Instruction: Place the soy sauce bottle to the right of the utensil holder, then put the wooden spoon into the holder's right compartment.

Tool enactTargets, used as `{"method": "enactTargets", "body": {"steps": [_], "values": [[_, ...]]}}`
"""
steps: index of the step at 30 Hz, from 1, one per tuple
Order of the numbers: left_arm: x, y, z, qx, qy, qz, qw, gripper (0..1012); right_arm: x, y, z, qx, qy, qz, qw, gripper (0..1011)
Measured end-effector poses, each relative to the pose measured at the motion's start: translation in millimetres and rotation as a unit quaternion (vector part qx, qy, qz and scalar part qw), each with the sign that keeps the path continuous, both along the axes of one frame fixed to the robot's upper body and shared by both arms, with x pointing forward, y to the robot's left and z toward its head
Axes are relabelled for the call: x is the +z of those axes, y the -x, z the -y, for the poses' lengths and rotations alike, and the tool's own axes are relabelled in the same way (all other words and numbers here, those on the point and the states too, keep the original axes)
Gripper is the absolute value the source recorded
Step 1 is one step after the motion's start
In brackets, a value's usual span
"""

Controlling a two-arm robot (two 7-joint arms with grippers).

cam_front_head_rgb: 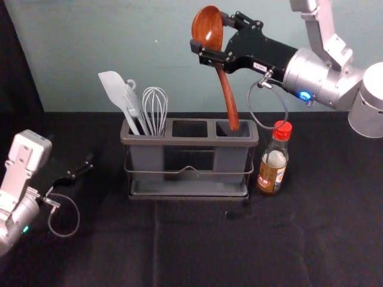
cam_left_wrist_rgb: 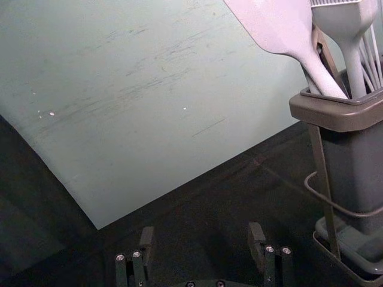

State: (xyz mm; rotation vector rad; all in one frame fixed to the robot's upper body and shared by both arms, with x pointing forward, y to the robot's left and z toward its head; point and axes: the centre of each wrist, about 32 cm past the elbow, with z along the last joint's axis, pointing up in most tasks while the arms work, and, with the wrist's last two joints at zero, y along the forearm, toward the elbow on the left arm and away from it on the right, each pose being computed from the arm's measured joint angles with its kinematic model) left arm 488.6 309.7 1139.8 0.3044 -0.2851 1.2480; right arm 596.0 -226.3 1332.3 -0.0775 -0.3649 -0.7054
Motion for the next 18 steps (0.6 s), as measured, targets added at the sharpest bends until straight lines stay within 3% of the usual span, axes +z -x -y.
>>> {"method": "enactTargets", "body": {"steps": [18], "values": [[0.0,0.0,0.0,0.000,0.000,0.000,1.0000,1011,-11.5,-11.3,2.5,-0.005,0.011,-0.027,0.9996,840]]}}
